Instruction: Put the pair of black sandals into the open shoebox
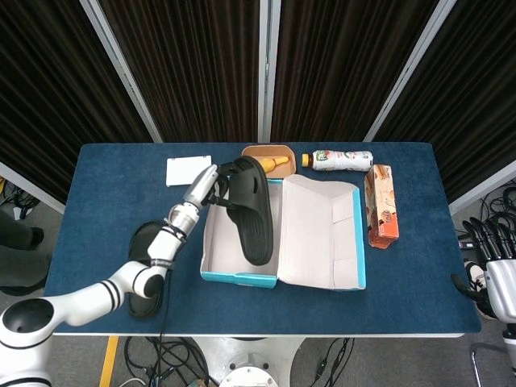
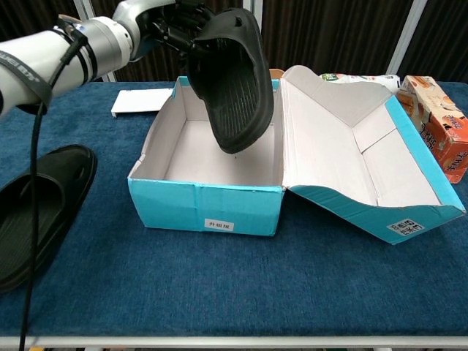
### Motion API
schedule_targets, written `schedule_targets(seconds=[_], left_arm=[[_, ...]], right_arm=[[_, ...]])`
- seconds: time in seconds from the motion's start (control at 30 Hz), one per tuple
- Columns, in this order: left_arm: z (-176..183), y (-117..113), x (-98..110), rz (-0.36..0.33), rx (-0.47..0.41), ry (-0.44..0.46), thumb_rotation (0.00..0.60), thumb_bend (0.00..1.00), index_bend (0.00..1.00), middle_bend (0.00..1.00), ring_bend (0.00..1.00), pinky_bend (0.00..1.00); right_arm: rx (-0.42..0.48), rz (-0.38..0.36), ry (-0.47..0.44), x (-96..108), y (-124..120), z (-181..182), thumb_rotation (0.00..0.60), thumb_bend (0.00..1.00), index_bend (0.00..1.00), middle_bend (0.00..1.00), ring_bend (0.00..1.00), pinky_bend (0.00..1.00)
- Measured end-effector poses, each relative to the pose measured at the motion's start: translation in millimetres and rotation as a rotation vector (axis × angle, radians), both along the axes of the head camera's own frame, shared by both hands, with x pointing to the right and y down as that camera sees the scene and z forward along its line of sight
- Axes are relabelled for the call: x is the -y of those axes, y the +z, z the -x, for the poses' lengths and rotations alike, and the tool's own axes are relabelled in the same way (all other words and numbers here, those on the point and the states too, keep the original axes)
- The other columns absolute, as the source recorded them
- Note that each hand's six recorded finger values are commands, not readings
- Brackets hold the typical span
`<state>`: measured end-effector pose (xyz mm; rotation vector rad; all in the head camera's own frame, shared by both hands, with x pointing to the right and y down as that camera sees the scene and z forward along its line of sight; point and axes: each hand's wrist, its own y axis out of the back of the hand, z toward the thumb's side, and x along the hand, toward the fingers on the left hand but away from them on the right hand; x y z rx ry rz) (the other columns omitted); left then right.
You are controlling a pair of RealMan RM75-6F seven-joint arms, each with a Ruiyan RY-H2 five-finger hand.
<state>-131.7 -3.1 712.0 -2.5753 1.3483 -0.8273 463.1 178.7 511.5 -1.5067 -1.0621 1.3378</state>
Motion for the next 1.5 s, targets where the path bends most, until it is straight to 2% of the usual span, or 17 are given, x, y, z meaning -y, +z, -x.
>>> schedule_targets(seconds=[0.27,0.57,1.1,1.33,1.5], left_arm=[[-16,24,-13,-0.027,0.011,0.043,0.600,0.00,0.53,0.52,0.65,0.53],[-20,47,-24,0.006,-0.007,0.031,0.600,0.00,0.53,0.51,0.62,0.46],[-37,75,-44,0.084,0.031,0.056,0.600,0.00,0.52,0.51,0.62,0.46],[-41,87,-53,0.122,0.077,0.068,0.600,0.00,0.51,0.51,0.61,0.45],[-39,93,-54,0.118,0.125,0.076,0.600,0.00,0.49,0.51,0.57,0.44]], right_arm=[[-0.010,0.009,0.010,1,1,0,0.600,0.11,0.00,0.07,0.00,0.00],[-0.013,0.018,0.009,1,3,2,0.600,0.11,0.00,0.07,0.00,0.00],[-0.016,0.030,0.016,2,6,1,0.600,0.11,0.00,0.07,0.00,0.00],[-0.017,0.032,0.023,1,5,-1,0.600,0.11,0.00,0.07,0.00,0.00],[-0.017,0.034,0.025,1,6,-2,0.600,0.11,0.00,0.07,0.00,0.00]])
